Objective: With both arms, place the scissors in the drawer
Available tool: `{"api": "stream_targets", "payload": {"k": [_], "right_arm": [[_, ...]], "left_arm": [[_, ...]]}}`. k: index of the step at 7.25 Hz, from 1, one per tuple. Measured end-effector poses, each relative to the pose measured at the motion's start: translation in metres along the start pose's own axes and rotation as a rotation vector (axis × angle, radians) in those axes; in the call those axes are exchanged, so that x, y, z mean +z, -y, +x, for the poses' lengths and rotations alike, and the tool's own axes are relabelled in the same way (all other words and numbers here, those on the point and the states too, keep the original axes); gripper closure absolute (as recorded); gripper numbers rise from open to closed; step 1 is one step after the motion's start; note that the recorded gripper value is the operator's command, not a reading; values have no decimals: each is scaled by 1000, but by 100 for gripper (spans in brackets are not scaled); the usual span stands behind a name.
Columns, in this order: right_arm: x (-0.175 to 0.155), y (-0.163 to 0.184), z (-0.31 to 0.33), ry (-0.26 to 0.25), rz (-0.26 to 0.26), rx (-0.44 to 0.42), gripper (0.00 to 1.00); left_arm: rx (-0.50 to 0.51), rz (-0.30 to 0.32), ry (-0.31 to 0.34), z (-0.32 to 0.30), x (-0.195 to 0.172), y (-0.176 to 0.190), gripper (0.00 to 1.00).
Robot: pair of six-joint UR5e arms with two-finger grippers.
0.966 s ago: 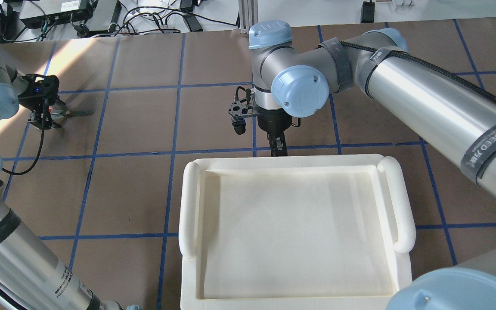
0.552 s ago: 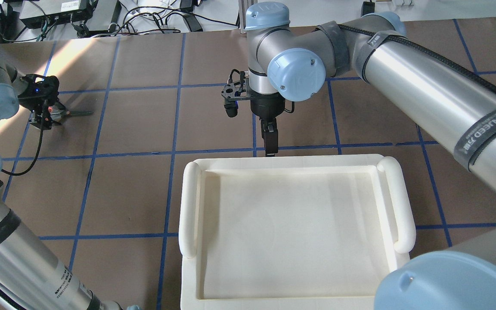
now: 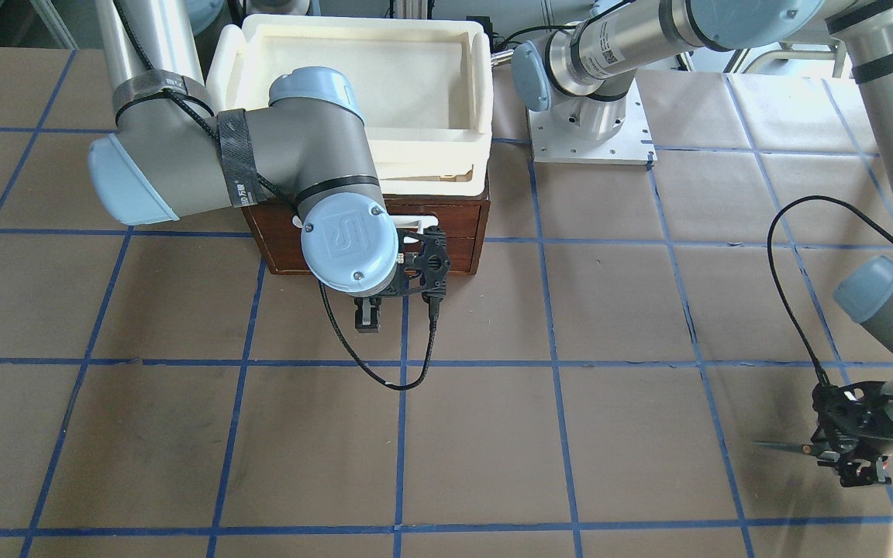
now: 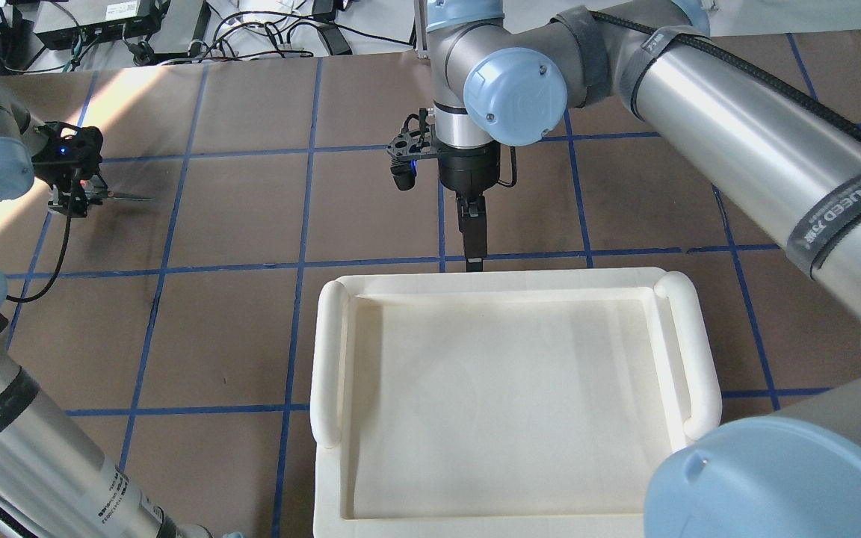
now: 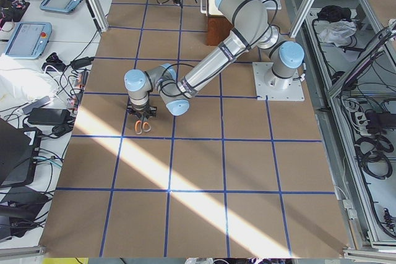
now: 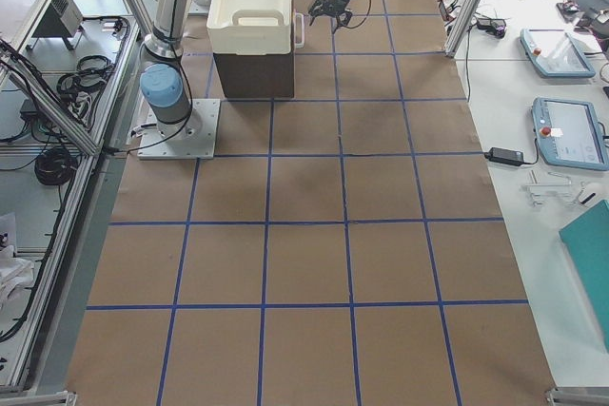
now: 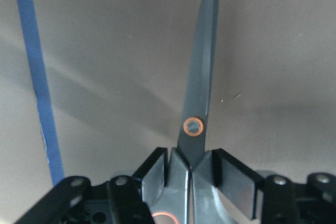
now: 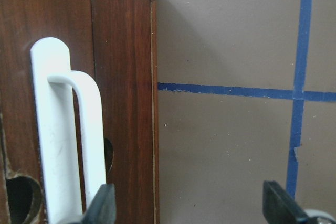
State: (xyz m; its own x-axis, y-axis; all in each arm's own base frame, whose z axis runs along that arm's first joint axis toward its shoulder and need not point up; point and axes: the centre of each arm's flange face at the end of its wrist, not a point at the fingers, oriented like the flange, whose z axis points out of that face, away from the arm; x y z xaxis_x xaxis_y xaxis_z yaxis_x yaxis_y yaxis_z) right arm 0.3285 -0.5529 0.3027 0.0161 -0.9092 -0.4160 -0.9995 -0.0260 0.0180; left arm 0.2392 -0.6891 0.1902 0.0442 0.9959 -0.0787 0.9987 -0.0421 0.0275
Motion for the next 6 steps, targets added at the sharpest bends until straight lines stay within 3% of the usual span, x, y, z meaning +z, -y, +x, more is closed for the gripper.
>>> {"api": "stream_targets", "payload": {"k": [4,6], "right_arm": [[12,-3,-7,66,-13,-3,0],[22,-3,-5,89,-11,-2,0]], "left_arm": [[24,-48,12,-8,-54,38,100],[-14,-30,-15,-5,-87,66,100]]}}
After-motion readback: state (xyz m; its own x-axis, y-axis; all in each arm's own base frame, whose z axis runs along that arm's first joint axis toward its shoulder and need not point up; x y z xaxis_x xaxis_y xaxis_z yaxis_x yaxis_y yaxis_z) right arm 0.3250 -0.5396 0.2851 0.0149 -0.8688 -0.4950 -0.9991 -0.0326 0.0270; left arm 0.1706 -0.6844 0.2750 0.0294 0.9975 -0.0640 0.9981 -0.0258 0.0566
